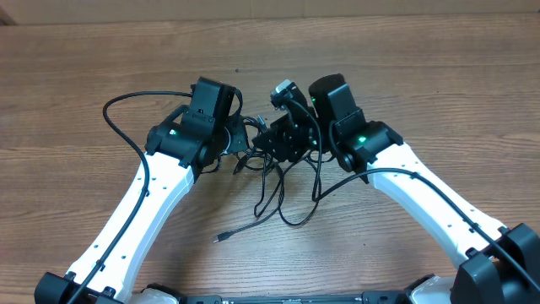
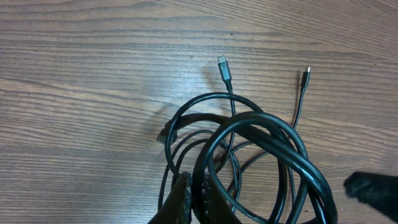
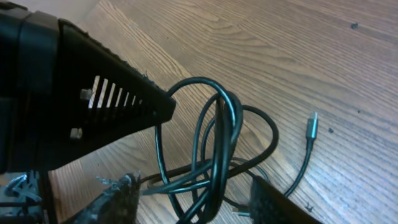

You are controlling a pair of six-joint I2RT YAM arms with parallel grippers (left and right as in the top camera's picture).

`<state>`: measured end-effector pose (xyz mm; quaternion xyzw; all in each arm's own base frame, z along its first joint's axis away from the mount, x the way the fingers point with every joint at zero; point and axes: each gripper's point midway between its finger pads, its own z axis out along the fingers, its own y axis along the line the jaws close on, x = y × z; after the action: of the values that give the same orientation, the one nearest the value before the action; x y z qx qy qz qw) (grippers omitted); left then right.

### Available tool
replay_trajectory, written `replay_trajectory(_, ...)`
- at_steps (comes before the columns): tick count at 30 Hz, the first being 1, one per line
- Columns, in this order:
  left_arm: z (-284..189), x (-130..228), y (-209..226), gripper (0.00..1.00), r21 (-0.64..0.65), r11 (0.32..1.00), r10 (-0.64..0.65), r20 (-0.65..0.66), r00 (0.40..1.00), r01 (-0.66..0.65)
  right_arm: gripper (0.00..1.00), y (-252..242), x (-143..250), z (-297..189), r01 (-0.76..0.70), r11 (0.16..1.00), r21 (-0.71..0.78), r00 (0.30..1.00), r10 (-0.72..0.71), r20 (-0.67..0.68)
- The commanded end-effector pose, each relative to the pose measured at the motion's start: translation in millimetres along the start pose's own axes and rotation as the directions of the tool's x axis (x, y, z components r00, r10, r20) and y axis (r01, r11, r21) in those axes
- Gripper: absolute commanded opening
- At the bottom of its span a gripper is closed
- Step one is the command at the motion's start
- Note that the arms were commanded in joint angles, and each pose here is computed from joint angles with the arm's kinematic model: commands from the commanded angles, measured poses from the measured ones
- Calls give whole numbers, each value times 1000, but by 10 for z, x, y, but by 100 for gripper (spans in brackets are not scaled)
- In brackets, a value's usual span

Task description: Untangle cables

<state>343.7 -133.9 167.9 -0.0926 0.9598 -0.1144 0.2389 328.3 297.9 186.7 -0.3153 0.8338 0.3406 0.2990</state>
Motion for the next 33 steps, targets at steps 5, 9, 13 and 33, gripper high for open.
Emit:
replay_trajectory(5, -26, -36, -83, 4, 43, 999, 17, 2, 1000, -17, 43, -54, -50, -24, 22, 999, 47, 1000, -22, 14)
replay_trajectory(9, -26, -28, -102, 4, 54, 998, 17, -3, 1000, -17, 43, -103, -6, 23, 13, 998, 58, 1000, -13, -1)
replay_trajectory(13, -27, -30, -122, 4, 65, 998, 18, -4, 1000, -18, 40, -137, 36, 77, 6, 998, 59, 1000, -5, -15)
replay_trajectory(33, -23, -49, -4, 5, 1, 1000, -24, 13, 1000, 24, 4, -199, 8, 138, -52, 996, 67, 999, 51, 3)
